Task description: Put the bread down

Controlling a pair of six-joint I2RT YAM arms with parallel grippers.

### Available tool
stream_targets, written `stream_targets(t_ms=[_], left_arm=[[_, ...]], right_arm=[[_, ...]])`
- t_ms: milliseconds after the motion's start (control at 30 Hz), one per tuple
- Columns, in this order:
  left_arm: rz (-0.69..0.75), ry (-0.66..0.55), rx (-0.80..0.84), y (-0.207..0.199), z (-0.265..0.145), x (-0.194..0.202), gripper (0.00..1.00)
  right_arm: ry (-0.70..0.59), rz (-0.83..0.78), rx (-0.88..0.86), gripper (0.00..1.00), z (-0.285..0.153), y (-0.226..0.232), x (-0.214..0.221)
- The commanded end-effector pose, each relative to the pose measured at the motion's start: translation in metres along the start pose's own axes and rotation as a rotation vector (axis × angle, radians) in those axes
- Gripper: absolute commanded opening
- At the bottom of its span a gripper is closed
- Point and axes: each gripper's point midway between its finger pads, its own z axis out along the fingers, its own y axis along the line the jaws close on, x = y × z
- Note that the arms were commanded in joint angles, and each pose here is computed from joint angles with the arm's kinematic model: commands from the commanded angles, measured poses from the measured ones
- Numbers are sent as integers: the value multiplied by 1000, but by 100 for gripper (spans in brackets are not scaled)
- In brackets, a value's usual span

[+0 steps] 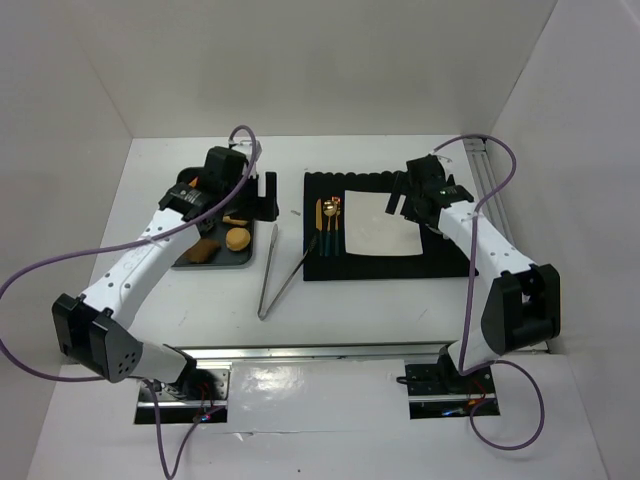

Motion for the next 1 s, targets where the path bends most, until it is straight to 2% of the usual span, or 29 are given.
stream_targets(t_ms=[0,133,233,400,533,733,967], left_arm=[[-19,-8,-15,-1,-1,-7,100],[-22,11,-14,-4,3,-1,100],[-19,63,-41,3,12,17,96],[51,215,-132,17,32,80,96],[97,252,-129,10,41,104,99],[152,401,-127,2,65,150,99],[45,438,-137,-10,69,189,99]], right_arm=[[-44,19,12,100,-8,-3,-5],[-45,20,11,100,-11,-6,-2],[-45,20,11,100,-12,-7,0],[-47,25,-24,100,-19,-5,2],[-20,25,-65,100,-15,1,18],[-16,25,-73,100,-16,5,14],[-23,37,-78,100,-20,4,14]])
